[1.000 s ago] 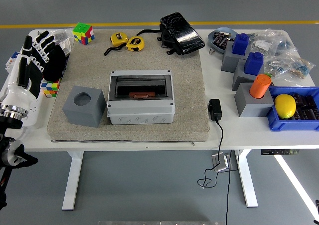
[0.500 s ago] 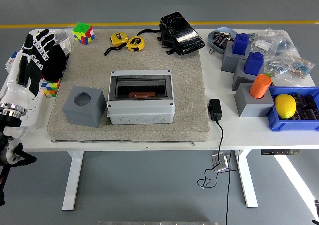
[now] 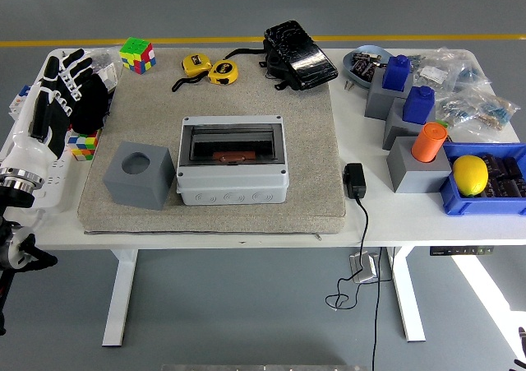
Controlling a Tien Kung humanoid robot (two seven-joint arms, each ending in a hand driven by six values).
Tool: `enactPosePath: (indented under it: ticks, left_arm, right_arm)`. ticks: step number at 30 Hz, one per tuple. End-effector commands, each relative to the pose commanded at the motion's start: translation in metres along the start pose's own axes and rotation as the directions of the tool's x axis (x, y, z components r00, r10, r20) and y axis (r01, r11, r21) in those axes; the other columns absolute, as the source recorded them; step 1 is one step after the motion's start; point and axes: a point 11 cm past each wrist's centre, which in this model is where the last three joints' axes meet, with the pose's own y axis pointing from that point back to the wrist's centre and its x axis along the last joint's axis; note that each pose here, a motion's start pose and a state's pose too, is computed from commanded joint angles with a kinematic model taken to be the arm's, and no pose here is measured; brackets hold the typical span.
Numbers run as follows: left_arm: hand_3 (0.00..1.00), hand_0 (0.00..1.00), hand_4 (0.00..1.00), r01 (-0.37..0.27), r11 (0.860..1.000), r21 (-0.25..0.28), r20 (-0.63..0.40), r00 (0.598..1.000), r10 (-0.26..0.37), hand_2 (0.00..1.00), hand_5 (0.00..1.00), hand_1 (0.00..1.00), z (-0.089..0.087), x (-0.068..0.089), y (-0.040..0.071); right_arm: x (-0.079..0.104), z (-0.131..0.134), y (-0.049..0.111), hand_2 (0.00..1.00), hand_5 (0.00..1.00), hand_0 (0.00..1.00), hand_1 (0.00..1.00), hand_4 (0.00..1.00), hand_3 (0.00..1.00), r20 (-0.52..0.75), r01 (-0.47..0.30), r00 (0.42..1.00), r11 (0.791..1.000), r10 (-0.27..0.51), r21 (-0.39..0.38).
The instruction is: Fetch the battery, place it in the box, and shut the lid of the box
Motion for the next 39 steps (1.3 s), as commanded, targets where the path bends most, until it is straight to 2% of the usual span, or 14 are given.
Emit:
enactPosePath:
  ticks: [5, 25, 39]
  left_arm:
    - [0.865, 0.894, 0.998, 0.006, 1.0, 0.014, 0.011, 1.0, -0.006, 0.863, 0.998, 0.902, -0.0021, 0.0003, 0.0007]
    - [0.864, 0.888, 0.998, -0.003, 1.0, 0.008, 0.011, 1.0, 0.003, 0.862, 0.998, 0.9, -0.0003, 0.0015, -0.0008]
    - [0.85, 0.895, 0.998, 0.01, 1.0, 0.024, 0.021, 1.0, -0.011, 0.862, 0.998, 0.902, -0.0049, 0.0006, 0.0034]
  right_arm:
    - [0.0003, 0.0005, 0.0, 0.769, 0.998, 0.82, 0.806, 0.998, 0.79, 0.006, -0.002, 1.0, 1.0, 0.002, -0.001]
    - [0.0003, -0.0035, 0.0, 0.769, 0.998, 0.82, 0.807, 0.998, 0.79, 0.012, -0.001, 1.0, 1.0, 0.001, 0.007]
    - [0.0052, 0.0009, -0.0009, 0.769, 0.998, 0.822, 0.806, 0.998, 0.793, -0.001, -0.009, 1.0, 1.0, 0.009, 0.0]
